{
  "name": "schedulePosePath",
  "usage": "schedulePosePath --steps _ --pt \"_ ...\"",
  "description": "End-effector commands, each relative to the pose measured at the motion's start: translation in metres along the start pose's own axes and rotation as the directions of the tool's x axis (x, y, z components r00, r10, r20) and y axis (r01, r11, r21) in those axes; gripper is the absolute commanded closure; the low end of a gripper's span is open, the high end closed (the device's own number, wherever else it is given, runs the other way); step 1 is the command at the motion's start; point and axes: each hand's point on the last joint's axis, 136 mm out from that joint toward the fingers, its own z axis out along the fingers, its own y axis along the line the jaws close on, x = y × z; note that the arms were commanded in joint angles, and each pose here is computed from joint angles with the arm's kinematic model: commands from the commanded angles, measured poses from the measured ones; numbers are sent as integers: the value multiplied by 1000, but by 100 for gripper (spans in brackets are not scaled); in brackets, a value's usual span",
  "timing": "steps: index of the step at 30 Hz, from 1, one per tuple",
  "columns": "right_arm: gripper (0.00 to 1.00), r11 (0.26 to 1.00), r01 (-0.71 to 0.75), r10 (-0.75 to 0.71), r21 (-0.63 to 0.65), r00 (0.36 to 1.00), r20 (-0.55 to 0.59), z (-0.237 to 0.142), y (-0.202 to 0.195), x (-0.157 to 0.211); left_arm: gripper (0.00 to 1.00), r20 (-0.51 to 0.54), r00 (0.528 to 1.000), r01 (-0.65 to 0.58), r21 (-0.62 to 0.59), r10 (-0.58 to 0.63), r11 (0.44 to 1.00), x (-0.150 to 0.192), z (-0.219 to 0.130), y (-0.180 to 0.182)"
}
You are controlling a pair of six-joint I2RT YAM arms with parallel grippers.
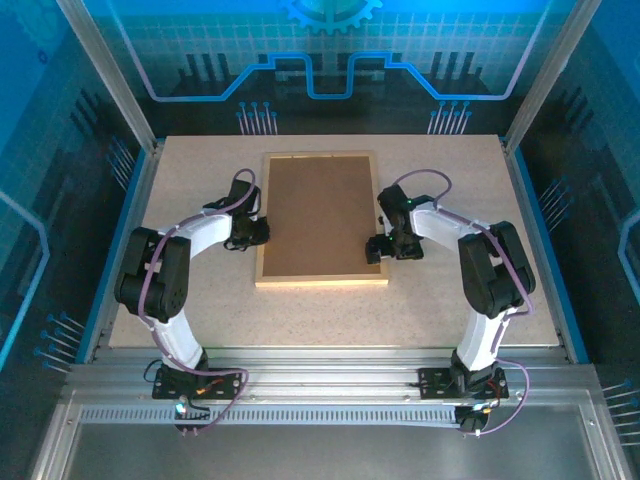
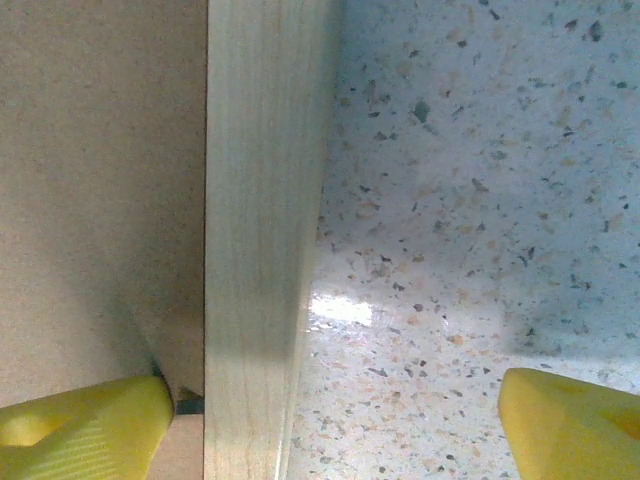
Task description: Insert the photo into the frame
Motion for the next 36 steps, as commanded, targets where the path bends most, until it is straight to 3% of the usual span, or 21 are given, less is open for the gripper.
schedulePosePath --steps 1,8,17,24,36 --pt "11 996 15 -13 -90 1000 21 -16 16 -7 89 -58 998 0 -23 -1 1000 12 9 6" --pt "11 990 -11 34 -143 986 162 -66 -2 -48 89 -56 998 -7 -32 5 999 12 8 8" --pt "16 988 -55 91 -142 961 262 -70 -32 -109 89 -57 998 -7 -32 5 999 12 6 8" --pt "19 993 -54 77 -108 972 222 -46 -39 -130 89 -57 998 -10 -36 8 999 12 5 9" --pt "19 996 -45 56 -75 988 145 -8 -40 -125 89 -67 998 -10 -30 8 999 13 8 8"
